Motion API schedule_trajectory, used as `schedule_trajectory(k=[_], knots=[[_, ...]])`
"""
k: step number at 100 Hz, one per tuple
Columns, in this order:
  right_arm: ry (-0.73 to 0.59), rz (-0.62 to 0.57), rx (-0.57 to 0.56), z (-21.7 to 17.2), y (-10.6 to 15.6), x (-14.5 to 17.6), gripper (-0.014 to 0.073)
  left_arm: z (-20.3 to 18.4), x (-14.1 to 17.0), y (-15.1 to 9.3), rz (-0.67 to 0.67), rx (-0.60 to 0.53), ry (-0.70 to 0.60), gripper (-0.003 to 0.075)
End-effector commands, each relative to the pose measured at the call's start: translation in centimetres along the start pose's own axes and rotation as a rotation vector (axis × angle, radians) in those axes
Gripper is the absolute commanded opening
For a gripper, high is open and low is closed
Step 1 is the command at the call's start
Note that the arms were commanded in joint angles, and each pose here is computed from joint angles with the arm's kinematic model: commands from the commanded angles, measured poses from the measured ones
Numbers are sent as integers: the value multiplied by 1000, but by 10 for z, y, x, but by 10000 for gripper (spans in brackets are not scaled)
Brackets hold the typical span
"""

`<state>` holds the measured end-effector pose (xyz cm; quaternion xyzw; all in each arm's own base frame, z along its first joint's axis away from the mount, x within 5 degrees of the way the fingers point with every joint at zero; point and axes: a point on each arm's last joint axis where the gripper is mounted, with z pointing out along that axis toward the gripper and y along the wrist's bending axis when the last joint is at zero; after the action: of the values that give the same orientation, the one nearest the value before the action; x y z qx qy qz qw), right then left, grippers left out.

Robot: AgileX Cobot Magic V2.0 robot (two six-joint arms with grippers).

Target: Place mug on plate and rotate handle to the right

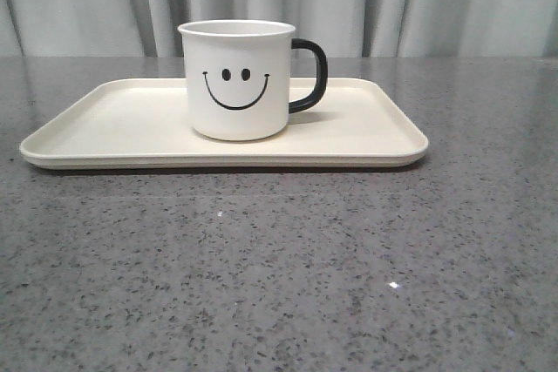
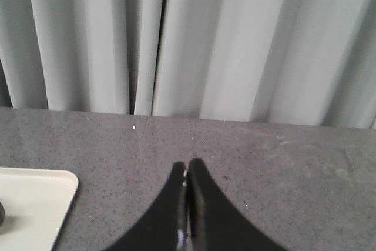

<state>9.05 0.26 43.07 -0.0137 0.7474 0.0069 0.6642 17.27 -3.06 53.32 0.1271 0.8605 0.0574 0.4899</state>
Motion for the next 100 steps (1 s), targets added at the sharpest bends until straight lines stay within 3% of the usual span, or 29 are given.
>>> schedule_trajectory(k=[1,47,100], knots=[[-62,-5,21,-1,-2,-6,-67,-16,-3,3,-24,0,-73,-20],[-31,-3,20,2,-2,1,-67,-15,-3,0,-33,33,-69,-20],[-31,-3,20,2,-2,1,-67,33,-13,-8,-13,29,13,-20]])
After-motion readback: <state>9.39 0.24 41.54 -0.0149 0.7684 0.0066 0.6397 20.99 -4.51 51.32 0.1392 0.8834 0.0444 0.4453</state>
